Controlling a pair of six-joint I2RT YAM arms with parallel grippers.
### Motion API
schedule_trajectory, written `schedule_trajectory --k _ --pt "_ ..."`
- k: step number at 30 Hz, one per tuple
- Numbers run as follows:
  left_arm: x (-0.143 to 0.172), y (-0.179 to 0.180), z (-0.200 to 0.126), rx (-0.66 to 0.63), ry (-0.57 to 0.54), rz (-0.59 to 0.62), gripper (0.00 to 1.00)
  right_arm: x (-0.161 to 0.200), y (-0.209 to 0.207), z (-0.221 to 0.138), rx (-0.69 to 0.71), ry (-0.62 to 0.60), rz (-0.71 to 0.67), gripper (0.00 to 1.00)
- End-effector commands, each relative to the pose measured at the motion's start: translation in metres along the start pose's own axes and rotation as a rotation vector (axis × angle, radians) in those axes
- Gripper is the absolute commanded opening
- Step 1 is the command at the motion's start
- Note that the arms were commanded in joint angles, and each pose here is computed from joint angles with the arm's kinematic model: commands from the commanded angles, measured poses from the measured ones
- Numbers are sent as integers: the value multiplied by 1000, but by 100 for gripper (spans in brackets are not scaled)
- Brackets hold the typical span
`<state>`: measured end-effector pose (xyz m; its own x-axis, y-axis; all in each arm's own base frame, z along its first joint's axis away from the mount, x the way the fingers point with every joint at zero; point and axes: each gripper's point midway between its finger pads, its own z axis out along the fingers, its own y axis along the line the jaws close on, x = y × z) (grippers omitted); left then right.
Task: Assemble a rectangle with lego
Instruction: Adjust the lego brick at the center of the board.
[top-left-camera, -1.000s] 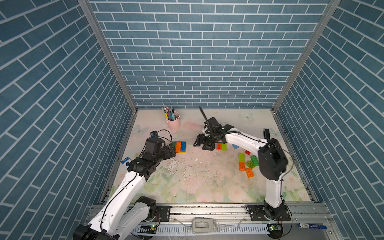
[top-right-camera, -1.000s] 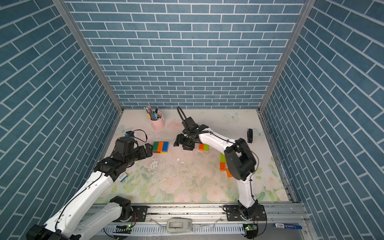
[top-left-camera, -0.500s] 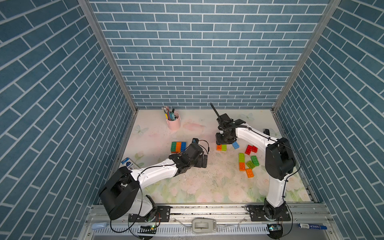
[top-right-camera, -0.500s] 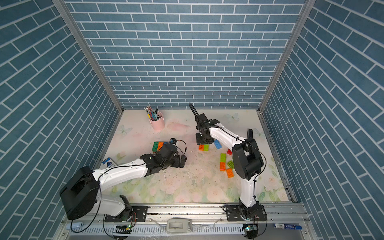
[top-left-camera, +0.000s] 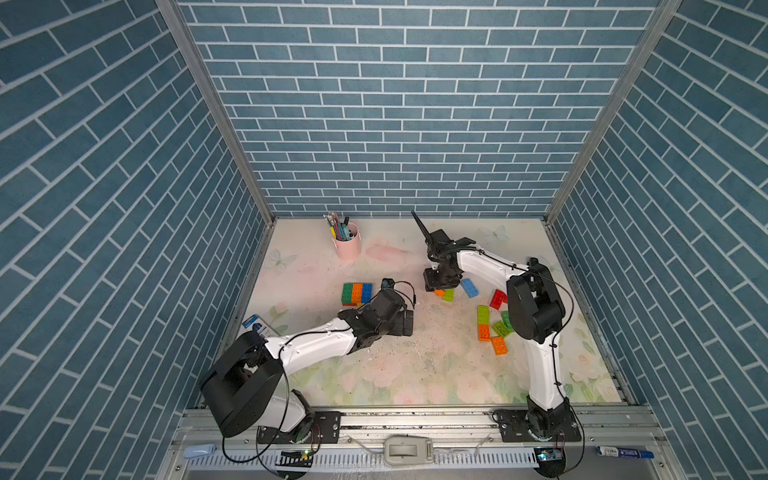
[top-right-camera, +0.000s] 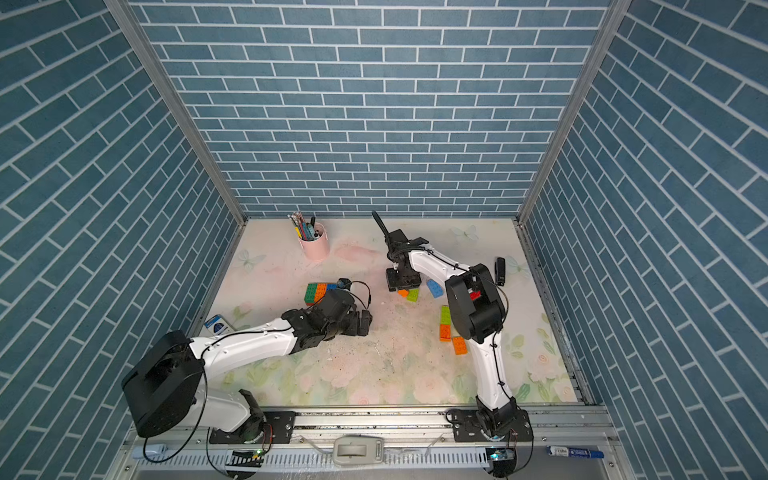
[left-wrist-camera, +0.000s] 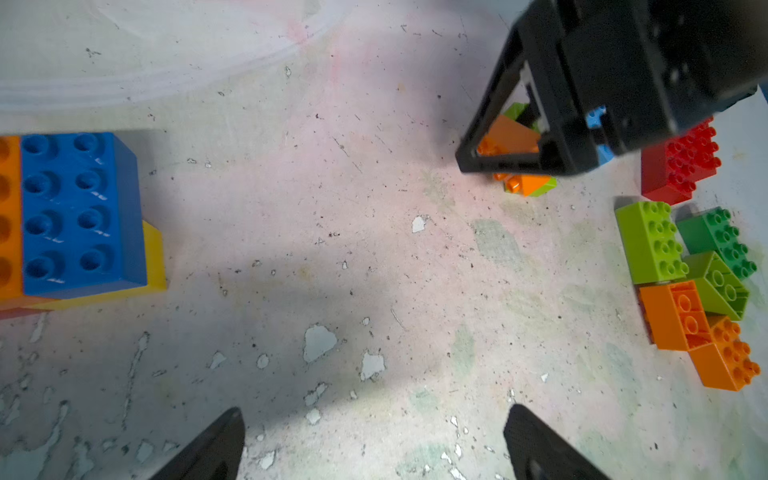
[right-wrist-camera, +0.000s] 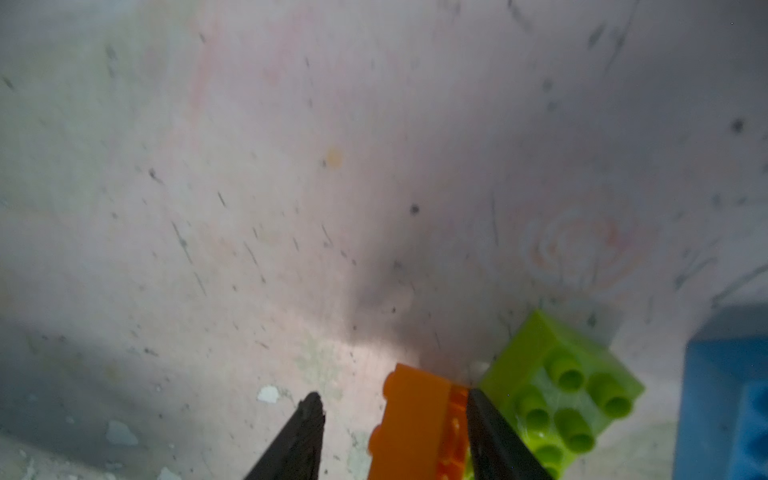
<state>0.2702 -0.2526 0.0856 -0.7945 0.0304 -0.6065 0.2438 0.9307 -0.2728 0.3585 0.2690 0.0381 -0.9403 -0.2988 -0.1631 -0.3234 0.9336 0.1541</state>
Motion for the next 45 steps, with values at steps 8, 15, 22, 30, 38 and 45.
schedule_trajectory --k 8,15,22,30,38,45 --pt "-19 2 -14 -34 -39 75 99 55 -22 -104 76 -128 102 64" --pt "-15 -6 -3 -5 -10 86 98 81 -22 -101 29 -128 214 58" --pt "-16 3 -9 -23 -36 48 98 45 6 -63 -20 -152 321 60" --pt "-6 20 -18 -46 -39 30 97 28 8 -29 -11 -127 347 54" --pt "-7 20 -17 -41 -43 31 98 23 -5 -9 85 -104 341 46" --pt "-7 25 -21 -47 -45 23 97 21 -10 -3 118 -93 297 28"
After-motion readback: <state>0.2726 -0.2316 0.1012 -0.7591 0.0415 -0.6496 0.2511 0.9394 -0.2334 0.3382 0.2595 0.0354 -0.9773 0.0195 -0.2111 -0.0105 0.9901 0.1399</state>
